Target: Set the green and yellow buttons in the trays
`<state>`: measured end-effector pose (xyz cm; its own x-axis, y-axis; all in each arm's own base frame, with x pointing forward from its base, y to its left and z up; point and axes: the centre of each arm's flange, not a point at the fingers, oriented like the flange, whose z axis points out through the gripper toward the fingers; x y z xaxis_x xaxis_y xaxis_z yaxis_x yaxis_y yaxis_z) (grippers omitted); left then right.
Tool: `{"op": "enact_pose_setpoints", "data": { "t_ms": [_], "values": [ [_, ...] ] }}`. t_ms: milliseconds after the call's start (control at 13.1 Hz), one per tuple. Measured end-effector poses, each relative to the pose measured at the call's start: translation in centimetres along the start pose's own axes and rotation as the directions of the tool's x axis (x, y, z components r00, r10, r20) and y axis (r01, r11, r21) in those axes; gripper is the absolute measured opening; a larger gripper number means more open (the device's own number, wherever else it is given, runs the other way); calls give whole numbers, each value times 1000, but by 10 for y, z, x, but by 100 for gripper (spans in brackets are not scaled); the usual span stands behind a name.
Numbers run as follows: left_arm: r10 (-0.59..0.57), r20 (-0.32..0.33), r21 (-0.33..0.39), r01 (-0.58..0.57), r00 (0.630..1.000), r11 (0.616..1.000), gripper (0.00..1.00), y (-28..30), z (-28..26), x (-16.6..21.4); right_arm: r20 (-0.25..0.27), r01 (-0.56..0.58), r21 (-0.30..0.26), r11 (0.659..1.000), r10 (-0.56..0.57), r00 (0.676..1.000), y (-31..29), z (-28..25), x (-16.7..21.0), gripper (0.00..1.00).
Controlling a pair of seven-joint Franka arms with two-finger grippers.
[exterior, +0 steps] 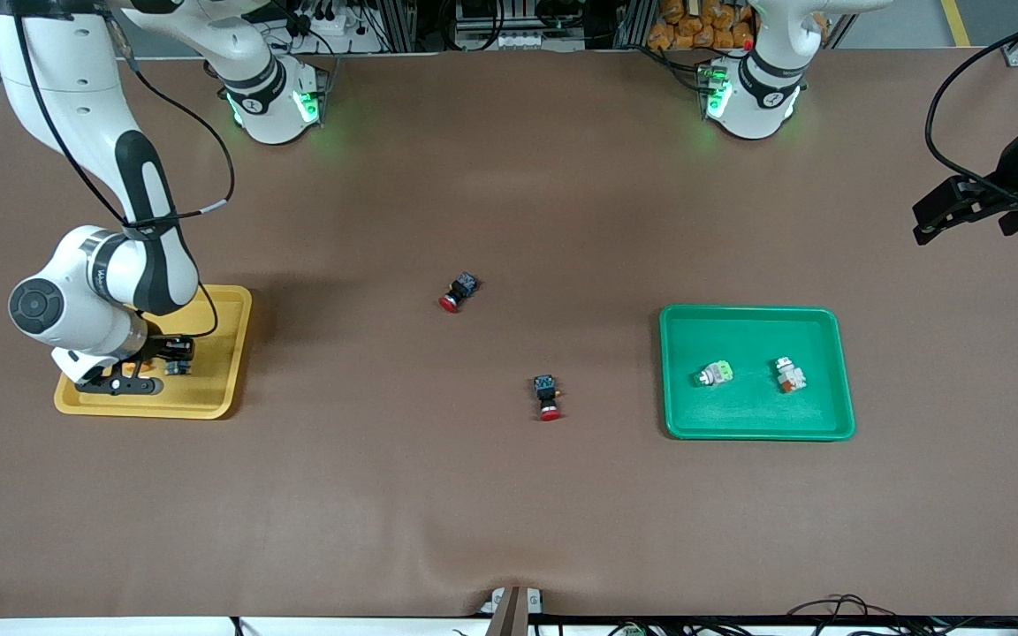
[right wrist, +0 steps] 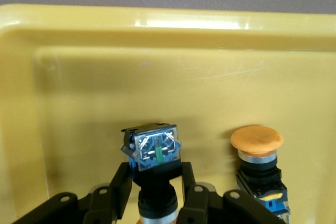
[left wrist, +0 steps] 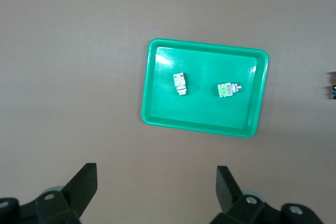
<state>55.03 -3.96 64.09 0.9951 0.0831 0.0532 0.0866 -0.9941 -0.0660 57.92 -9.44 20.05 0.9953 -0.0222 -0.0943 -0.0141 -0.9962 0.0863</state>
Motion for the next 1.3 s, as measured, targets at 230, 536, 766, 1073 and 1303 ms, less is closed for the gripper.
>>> {"op": "enact_pose_setpoints", "data": {
  "t_ms": [230, 536, 766, 1073, 1303],
  "values": [
    [0, 15, 3, 0, 1000, 1000, 100, 0, 0, -2, -7, 1, -1, 1000, -1, 1000, 0, -2, 2, 66],
    [5, 50, 9, -5, 999, 1000, 100, 1, 2, -8, 76, 14, 41, 999, -17, 997, -8, -27, 12, 100],
    [10, 50, 8, -11, 999, 1000, 100, 2, 2, -8, 149, 30, 97, 995, -44, 988, -17, -76, 27, 100],
    [13, 46, 7, -14, 999, 1000, 100, 2, -1, -9, 157, 89, 182, 979, -119, 980, -37, -175, 43, 100],
    [13, 43, 7, -14, 999, 1000, 100, 2, -2, -9, 150, 148, 212, 966, -182, 972, -51, -269, 45, 100]
  ]
}}
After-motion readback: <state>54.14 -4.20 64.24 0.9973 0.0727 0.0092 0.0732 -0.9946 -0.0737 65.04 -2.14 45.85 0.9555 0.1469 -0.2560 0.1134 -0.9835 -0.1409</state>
